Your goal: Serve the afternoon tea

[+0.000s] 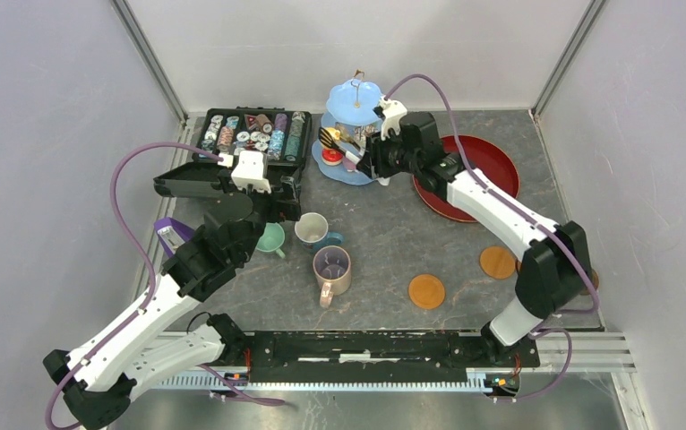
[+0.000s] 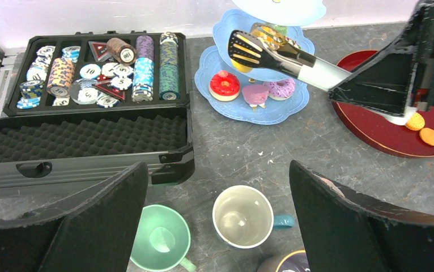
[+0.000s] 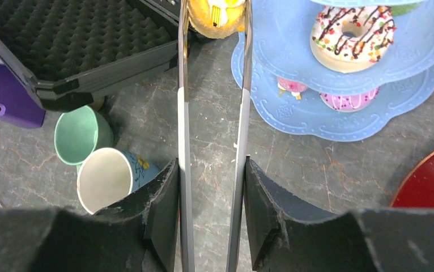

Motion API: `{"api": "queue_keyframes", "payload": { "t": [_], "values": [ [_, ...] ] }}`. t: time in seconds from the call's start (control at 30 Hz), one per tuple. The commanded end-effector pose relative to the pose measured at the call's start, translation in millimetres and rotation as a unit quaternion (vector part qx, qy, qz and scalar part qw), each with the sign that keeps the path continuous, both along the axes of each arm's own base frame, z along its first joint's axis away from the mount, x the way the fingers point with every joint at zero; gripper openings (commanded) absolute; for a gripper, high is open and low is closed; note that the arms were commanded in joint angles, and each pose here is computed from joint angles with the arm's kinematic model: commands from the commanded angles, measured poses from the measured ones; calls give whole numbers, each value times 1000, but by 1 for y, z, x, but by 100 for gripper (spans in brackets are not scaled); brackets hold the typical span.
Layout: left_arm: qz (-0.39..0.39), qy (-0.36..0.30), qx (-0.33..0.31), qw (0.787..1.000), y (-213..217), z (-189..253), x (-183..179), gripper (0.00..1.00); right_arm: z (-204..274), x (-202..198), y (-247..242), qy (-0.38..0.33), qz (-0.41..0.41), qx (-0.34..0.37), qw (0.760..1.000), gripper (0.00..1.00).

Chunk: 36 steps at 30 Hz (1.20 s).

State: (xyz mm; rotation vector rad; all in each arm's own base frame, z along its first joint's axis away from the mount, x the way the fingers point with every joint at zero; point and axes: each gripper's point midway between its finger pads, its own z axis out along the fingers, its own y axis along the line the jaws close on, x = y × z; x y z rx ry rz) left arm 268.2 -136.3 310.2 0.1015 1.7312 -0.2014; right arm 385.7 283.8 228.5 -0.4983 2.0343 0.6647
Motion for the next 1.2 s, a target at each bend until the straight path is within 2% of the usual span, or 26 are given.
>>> {"api": "queue_keyframes", "payload": {
  "t": [0.0, 0.23, 0.47, 0.8, 1.0, 1.17],
  "values": [
    [16, -18, -20, 1000, 3, 11, 4, 100, 32, 23, 19, -43, -8, 26, 999, 22],
    [13, -16, -19, 1000, 1, 9, 5, 100, 22, 46, 22, -52, -44, 6, 998, 23],
    [12, -14, -20, 1000, 1, 8, 5, 100, 13, 60, 26, -61, -100, 52, 992, 23],
    [12, -15, -18, 1000, 2, 9, 5, 99, -7, 84, 31, -72, -160, 60, 983, 24],
    [11, -19, -10, 1000, 3, 11, 5, 99, -21, 96, 34, -73, -168, 38, 982, 29],
    [9, -21, -12, 1000, 3, 12, 5, 99, -29, 95, 35, -68, -163, 29, 984, 39]
  ]
}}
